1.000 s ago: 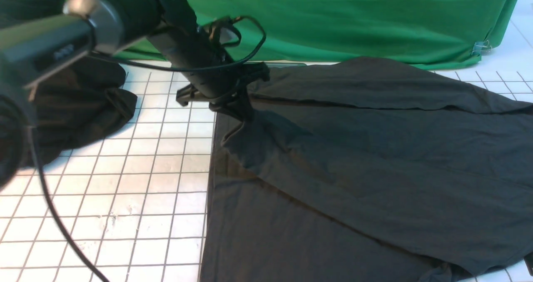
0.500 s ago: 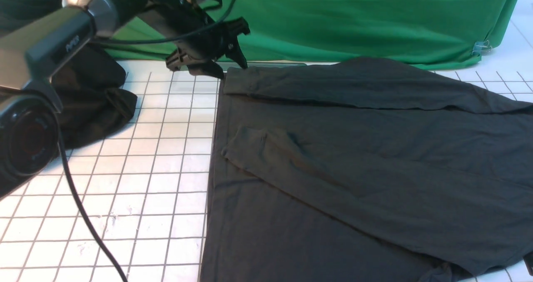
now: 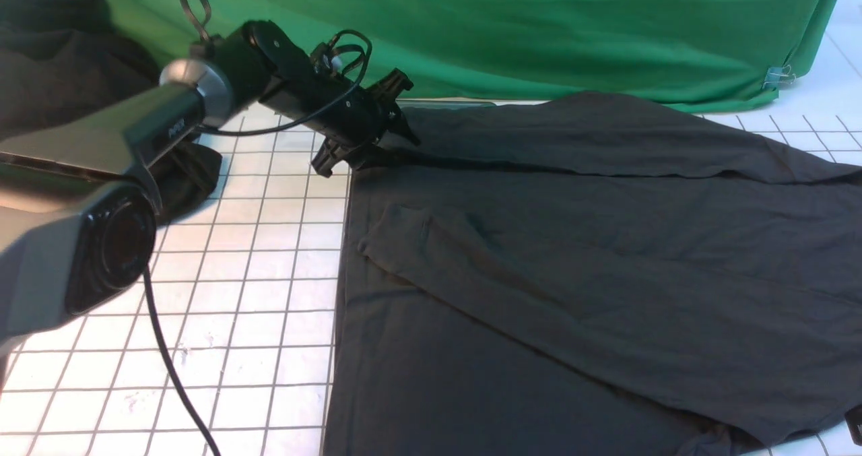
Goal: Fold a long-sleeved shirt over a white checkered tablecloth.
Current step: 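Grab the top left corner of the dark shirt with the left gripper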
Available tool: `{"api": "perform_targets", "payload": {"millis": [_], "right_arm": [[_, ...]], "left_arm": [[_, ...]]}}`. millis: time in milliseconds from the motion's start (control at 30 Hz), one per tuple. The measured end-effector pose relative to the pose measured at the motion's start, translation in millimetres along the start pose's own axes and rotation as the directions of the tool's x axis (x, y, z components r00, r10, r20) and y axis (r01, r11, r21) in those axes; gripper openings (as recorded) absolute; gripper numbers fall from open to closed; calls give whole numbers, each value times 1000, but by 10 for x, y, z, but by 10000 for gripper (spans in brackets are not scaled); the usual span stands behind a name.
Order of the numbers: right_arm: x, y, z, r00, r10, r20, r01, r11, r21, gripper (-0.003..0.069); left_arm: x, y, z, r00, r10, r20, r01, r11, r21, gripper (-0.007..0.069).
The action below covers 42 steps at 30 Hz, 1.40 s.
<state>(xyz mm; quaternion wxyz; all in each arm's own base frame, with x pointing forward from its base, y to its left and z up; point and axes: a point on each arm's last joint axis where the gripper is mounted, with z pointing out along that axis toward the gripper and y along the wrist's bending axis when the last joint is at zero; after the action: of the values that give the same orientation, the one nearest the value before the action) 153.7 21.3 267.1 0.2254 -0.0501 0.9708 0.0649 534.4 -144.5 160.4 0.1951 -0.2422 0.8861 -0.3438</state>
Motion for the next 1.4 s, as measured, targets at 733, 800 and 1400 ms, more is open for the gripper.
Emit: {"api": "perform_targets", "payload": {"millis": [733, 800, 1400], "right_arm": [[-13, -1, 0, 1000, 0, 14, 0, 1000, 1, 239], [-15, -1, 0, 1000, 0, 17, 0, 1000, 2, 239], [-19, -2, 0, 1000, 1, 21, -1, 1000, 2, 239]], "left_arm": [[-2, 7, 15, 988, -157, 7, 157, 988, 1, 325], [-12, 10, 18, 984, -176, 17, 175, 984, 3, 325], [-9, 95, 139, 957, -290, 19, 290, 957, 17, 258]]}}
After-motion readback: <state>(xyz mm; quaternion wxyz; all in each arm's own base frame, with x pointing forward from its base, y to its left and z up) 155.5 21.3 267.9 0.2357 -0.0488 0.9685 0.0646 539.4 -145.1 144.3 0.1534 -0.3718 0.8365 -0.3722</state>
